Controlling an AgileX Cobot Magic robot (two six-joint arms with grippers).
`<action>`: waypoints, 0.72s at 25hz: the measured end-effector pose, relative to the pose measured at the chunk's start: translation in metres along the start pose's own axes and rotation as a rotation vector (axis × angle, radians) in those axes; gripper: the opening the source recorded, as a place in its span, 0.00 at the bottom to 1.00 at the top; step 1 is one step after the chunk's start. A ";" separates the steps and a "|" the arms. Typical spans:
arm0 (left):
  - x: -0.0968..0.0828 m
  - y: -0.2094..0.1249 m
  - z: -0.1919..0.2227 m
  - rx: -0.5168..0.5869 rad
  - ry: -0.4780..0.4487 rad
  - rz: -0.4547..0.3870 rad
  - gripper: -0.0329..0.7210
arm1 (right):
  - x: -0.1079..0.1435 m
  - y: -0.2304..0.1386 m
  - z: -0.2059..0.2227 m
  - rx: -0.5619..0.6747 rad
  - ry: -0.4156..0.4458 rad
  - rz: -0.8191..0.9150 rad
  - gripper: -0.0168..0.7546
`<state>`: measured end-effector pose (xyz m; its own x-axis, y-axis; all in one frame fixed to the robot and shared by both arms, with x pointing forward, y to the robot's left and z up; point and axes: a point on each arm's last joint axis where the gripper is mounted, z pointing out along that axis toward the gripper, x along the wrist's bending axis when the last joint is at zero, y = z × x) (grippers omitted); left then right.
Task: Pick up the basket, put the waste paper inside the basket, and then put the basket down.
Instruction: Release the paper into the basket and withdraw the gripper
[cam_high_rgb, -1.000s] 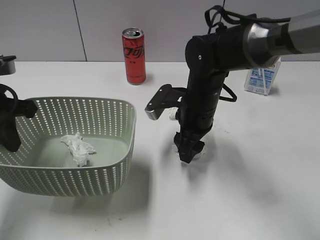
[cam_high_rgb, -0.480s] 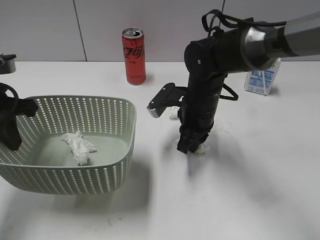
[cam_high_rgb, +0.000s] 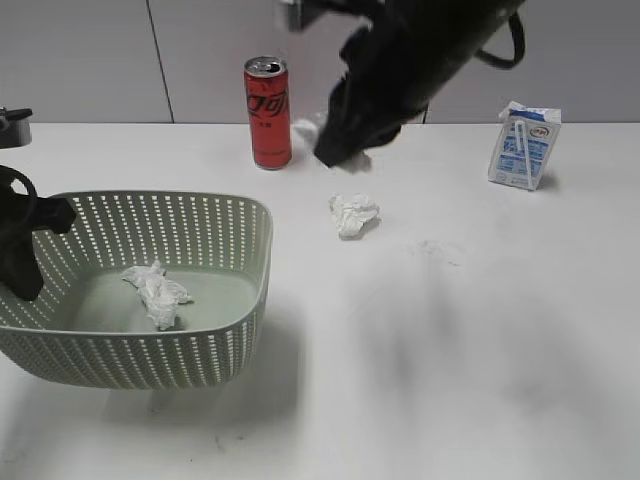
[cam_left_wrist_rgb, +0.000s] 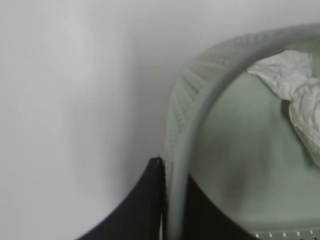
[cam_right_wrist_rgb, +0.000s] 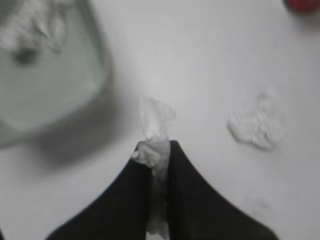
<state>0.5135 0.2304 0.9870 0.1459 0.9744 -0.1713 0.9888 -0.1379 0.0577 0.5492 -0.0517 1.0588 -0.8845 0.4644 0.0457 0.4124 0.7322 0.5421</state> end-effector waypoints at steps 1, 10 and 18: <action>0.000 0.000 0.000 0.000 0.000 0.000 0.05 | 0.007 0.007 -0.011 -0.059 0.028 -0.018 0.08; -0.001 0.000 0.000 0.000 -0.009 -0.006 0.05 | 0.076 0.051 0.009 -0.288 0.136 -0.108 0.15; -0.001 0.000 0.000 -0.001 -0.009 -0.006 0.05 | 0.080 0.038 0.082 -0.150 0.122 -0.061 0.76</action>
<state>0.5135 0.2296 0.9872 0.1406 0.9735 -0.1803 0.9895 -0.1322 0.0579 0.5118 0.0543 1.0148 -0.9305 0.3508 0.1056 0.3283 0.6706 0.6653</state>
